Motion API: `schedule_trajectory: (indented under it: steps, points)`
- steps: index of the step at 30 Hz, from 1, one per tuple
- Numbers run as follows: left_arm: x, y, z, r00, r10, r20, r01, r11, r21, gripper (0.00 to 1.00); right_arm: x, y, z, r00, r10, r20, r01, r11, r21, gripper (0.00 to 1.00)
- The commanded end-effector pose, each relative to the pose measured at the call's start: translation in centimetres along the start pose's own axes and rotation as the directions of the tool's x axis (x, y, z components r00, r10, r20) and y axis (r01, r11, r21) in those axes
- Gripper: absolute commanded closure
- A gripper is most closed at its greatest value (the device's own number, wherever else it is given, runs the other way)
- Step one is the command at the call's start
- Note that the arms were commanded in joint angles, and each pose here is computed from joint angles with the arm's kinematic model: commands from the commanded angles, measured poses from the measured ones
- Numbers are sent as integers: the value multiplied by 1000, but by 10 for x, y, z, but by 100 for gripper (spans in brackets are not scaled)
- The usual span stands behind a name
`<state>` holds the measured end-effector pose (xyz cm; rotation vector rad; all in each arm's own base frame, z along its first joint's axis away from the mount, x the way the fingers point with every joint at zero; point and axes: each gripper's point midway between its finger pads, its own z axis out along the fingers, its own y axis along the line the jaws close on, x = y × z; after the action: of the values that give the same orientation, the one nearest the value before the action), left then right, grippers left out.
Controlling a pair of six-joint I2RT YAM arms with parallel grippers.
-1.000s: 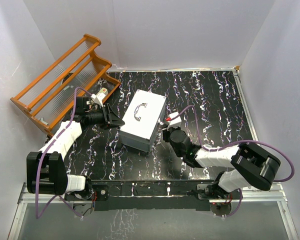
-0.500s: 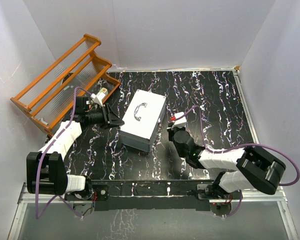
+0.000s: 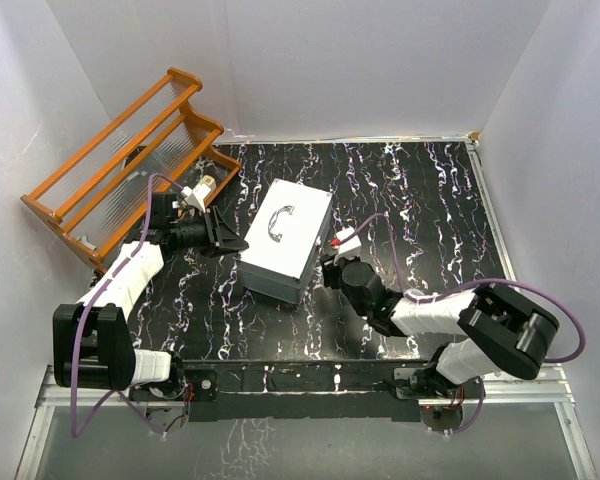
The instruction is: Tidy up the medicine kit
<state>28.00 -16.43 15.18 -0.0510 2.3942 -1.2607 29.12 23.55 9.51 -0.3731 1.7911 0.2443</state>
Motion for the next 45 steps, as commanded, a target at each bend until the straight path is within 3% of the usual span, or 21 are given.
schedule_trajectory:
  steps: [1, 22, 45]
  points:
    - [38, 58, 5, 990, -113, -87, 92, 971, -221, 70, -36, 18, 13, 993, 59, 105, -53, 997, -57, 57]
    - [37, 61, 6, 990, -110, -90, 86, 969, -230, 71, -36, -25, 21, 980, 48, 193, -87, 976, 200, 70]
    - [36, 58, 7, 990, -108, -91, 87, 973, -212, 72, -63, -23, 10, 967, -5, 255, -36, 987, 156, 83]
